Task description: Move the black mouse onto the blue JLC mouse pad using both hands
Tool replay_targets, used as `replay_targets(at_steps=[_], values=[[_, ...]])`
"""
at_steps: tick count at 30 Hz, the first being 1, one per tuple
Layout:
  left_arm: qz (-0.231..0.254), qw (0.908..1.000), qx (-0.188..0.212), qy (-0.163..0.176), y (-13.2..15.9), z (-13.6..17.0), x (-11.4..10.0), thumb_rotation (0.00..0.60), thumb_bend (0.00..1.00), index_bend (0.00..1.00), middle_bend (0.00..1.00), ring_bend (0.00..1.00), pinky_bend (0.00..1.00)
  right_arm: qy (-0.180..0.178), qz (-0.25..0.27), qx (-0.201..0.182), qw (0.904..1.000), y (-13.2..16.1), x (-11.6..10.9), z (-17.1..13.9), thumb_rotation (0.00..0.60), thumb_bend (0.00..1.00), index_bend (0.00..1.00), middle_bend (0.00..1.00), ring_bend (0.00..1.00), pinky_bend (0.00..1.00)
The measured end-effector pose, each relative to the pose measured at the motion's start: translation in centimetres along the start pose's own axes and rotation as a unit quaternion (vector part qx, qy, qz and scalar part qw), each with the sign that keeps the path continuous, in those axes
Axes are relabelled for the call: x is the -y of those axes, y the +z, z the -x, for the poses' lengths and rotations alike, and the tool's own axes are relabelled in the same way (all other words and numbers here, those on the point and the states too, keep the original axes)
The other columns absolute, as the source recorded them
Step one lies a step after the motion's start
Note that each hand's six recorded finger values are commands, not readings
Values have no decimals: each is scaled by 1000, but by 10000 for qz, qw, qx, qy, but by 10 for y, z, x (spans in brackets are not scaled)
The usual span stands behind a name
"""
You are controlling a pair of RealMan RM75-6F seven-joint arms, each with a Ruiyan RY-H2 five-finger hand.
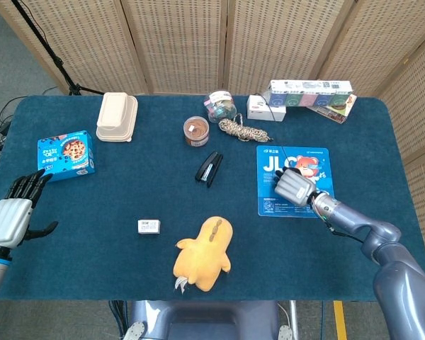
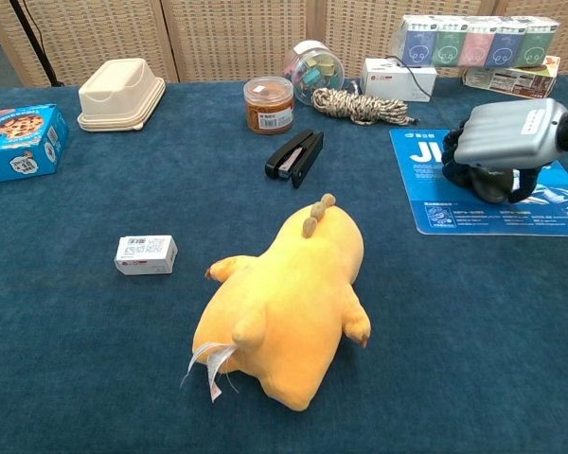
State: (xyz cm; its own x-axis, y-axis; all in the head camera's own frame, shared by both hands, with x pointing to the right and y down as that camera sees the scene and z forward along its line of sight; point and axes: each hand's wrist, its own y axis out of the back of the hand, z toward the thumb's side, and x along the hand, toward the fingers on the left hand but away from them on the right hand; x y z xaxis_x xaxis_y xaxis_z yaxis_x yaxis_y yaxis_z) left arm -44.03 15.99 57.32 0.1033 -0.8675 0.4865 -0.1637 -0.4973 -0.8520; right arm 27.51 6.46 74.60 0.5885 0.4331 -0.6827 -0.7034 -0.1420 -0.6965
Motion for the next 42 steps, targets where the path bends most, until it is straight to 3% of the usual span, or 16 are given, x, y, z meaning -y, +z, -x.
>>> replay_targets(at_steps=[4, 7, 15, 25, 27, 30, 32, 36, 42], values=[[26, 10000, 16, -28, 1, 0, 1, 600, 193, 0, 0, 0, 2, 129, -2, 54, 9999, -2, 4, -1, 600, 363, 147, 152, 51, 270], [10, 10000, 12, -29, 1, 0, 1, 600, 193, 0, 0, 0, 0, 165, 23, 83, 9998, -2, 4, -1, 600, 357, 97, 85, 13, 255], [-24, 10000, 14, -45, 0, 0, 1, 600, 191, 0, 0, 0, 0, 125, 21, 74, 9999, -2, 0, -5, 600, 352, 70, 41, 0, 254], [-75, 10000, 28, -50, 1, 3, 2, 600, 192, 0, 0, 0, 0, -252, 57, -18, 9997, 3, -27, -30, 600, 338, 52, 0, 0, 244], [-85, 10000, 15, -36, 0, 4, 2, 600, 191, 0, 0, 0, 0, -384, 146, 39, 9991, 3, -35, -39, 600, 284, 33, 0, 0, 205], [-129, 9999, -40, 66, -2, 8, 1, 600, 189, 0, 0, 0, 0, -548, 419, 259, 9973, 3, -43, -58, 600, 36, 0, 0, 0, 56], [-218, 9995, -115, 208, -5, 12, -1, 600, 168, 0, 0, 0, 0, -531, 721, 482, 9948, 3, -44, -73, 600, 0, 0, 0, 0, 4], [-467, 9968, -367, 543, -12, 25, -3, 600, 137, 0, 0, 0, 0, -522, 1467, 1039, 9823, 7, -45, -107, 600, 0, 0, 0, 0, 0], [-349, 9954, -656, 611, -27, 42, 5, 600, 136, 0, 0, 0, 0, -939, 2263, 2203, 9442, 5, -38, -168, 600, 0, 0, 0, 0, 0]])
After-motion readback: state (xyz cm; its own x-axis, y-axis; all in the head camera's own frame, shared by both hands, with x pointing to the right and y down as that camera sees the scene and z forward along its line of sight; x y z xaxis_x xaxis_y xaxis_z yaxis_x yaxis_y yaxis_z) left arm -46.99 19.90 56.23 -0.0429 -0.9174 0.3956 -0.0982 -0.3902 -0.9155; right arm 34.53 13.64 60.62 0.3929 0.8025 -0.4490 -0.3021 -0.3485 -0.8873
